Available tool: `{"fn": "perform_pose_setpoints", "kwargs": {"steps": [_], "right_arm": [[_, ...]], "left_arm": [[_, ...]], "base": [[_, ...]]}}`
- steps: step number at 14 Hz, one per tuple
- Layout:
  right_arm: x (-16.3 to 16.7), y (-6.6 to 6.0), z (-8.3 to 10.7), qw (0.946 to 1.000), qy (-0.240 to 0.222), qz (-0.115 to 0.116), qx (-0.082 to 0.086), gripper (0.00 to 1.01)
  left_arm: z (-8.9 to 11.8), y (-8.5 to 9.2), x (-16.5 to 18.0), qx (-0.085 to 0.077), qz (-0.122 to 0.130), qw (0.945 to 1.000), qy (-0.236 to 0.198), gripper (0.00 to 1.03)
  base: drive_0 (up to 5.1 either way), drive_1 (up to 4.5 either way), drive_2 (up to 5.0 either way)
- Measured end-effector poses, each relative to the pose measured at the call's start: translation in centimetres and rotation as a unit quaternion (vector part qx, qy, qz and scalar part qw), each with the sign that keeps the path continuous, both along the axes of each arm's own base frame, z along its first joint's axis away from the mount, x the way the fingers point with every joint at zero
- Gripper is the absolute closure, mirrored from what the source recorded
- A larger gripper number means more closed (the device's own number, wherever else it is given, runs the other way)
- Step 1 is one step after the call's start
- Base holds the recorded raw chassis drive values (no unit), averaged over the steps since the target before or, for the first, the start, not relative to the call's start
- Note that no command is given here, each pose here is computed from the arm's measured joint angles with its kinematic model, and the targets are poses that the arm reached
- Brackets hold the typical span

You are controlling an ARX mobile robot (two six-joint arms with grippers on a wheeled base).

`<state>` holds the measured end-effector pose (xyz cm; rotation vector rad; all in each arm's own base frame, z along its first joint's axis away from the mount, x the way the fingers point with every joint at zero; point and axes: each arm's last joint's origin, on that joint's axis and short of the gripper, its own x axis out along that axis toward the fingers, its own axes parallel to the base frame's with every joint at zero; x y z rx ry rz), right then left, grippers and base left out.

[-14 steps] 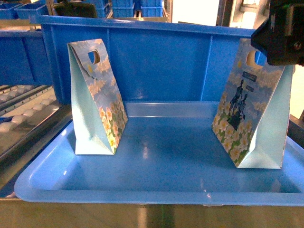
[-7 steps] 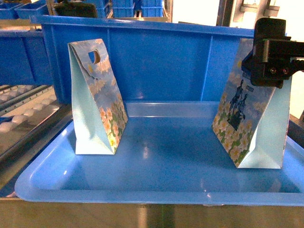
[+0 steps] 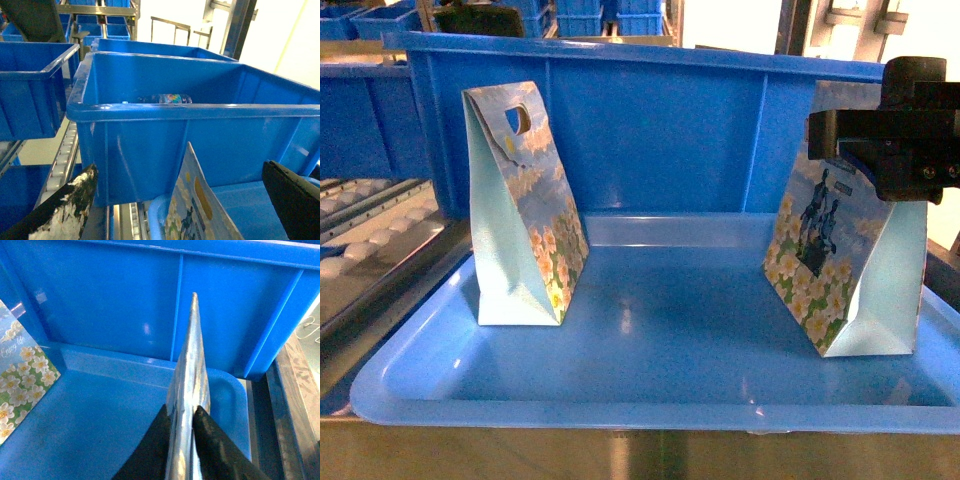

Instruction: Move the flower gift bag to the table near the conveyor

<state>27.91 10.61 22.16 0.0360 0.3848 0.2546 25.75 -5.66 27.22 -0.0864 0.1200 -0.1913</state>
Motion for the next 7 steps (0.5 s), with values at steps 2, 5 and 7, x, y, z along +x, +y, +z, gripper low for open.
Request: {"fn": "perform_pose_setpoints", "kwargs": {"steps": [2, 5, 7], "right_arm": [[-0.1, -0.3, -0.3, 1.0, -0.005, 0.001, -0.005, 0.99], [-1.3, -0.4, -0.7, 0.9987, -0.042, 0.007, -0.027, 0.99], [-2.7, -1.2, -0.8, 0.9975, -0.064, 0.001, -0.031, 0.99]], "left_arm": [[0.0, 0.0, 0.0, 0.0, -0.002, 1.0, 0.0, 0.05], [0.0, 0.0, 0.0, 0.0, -0.001, 1.0, 0.0, 0.05], [0.0, 0.0, 0.0, 0.0, -0.002, 1.0, 0.0, 0.05]], "base": [[0.0, 0.0, 0.0], [0.0, 0.0, 0.0], [0.0, 0.0, 0.0]]}}
